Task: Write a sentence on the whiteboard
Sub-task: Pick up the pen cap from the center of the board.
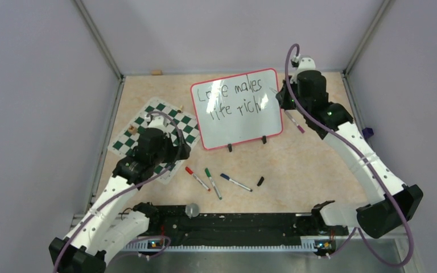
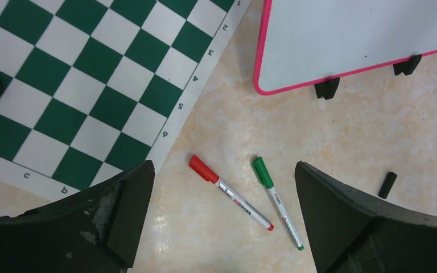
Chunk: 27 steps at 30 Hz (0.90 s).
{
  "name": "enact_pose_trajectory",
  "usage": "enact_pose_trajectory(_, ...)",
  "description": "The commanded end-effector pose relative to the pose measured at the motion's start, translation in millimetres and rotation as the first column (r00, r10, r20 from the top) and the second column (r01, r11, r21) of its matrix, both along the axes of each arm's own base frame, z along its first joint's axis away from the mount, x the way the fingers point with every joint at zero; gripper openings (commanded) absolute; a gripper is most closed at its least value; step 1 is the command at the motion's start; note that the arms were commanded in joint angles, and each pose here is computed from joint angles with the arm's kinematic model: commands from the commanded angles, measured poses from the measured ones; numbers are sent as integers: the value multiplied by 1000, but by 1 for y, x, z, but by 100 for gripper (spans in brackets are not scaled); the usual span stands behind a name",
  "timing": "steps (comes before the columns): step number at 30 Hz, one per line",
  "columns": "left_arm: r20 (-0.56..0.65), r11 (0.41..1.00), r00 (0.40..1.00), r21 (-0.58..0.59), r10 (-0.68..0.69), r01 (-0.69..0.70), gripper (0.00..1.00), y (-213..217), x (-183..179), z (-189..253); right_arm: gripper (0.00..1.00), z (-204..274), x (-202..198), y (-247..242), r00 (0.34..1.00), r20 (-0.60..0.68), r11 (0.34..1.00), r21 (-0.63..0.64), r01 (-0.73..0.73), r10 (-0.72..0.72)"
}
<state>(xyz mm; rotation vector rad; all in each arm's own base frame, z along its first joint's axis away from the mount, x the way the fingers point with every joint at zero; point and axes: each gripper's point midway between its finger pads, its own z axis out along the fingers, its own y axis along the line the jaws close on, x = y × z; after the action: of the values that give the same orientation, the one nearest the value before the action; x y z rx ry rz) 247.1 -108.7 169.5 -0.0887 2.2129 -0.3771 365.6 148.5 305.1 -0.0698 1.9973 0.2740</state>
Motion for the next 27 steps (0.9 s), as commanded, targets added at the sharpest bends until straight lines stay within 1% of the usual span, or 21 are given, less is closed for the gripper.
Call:
enact_pose_trajectory(1,-119,987,986,-105,112,-125,99,3,-22,-1,0,14,-10,-13,998,44,999,11,32,-33)
enact_pose_trajectory(4,-160,965,961,-102,224,-242,99,17,-31,-3,0,13,-12,-13,999,42,999,13,34,-34)
enact_pose_trajectory(6,-216,951,936,-76,279,-301,99,24,-38,-12,0,12,-12,-14,999,38,999,17,37,-37)
enact_pose_trajectory(7,-252,945,921,-56,298,-321,99,26,-42,-18,0,12,-12,-14,999,38,999,17,38,-39)
enact_pose_trajectory(8,-295,950,913,-43,283,-308,99,23,-45,-23,0,11,-12,-14,999,36,999,18,38,-39)
enact_pose_trajectory(9,-315,962,919,-56,237,-268,99,14,-44,-24,0,10,-13,-14,999,34,999,18,38,-39)
enact_pose_trajectory(10,-313,980,936,-64,160,-188,99,4,-41,-23,0,10,-13,-14,999,34,999,18,38,-38)
enact_pose_trajectory(11,-309,988,949,-111,69,-108,99,-11,-39,-18,0,9,-13,-14,999,34,999,18,37,-38)
enact_pose_trajectory(12,-267,991,963,-133,-40,4,99,-23,-36,-10,0,7,-14,-14,999,28,999,16,36,-36)
enact_pose_trajectory(13,-227,987,968,-147,-103,71,99,-30,-33,-2,0,6,-16,-15,999,25,999,14,35,-36)
enact_pose_trajectory(14,-194,984,972,-143,-134,107,99,-33,-30,5,0,6,-18,-15,999,20,999,13,34,-34)
enact_pose_trajectory(16,-137,982,977,-122,-161,145,99,-34,-22,18,0,3,-23,-17,999,5,999,10,33,-33)
enact_pose_trajectory(19,-121,984,978,-65,-173,166,99,-34,-7,25,0,-6,-36,-22,999,-28,1000,-1,31,-31)
enact_pose_trajectory(20,-123,985,977,-51,-173,167,98,-35,-1,26,0,-10,-40,-24,999,-43,999,-6,32,-32)
enact_pose_trajectory(21,-127,984,976,-37,-175,172,94,-38,5,27,0,-15,-45,-26,998,-58,999,-9,34,-35)
enact_pose_trajectory(22,-132,983,974,-27,-183,181,91,-43,10,29,0,-20,-51,-29,996,-77,999,-14,38,-39)
enact_pose_trajectory(23,-141,982,972,-16,-187,186,89,-49,16,30,0,-23,-56,-30,995,-89,999,-13,40,-41)
enact_pose_trajectory(25,-151,976,965,3,-216,219,89,-68,22,32,0,-28,-64,-33,993,-111,999,-8,47,-48)
enact_pose_trajectory(27,-134,966,959,38,-251,258,89,-90,26,35,0,-29,-70,-36,991,-121,998,1,59,-59)
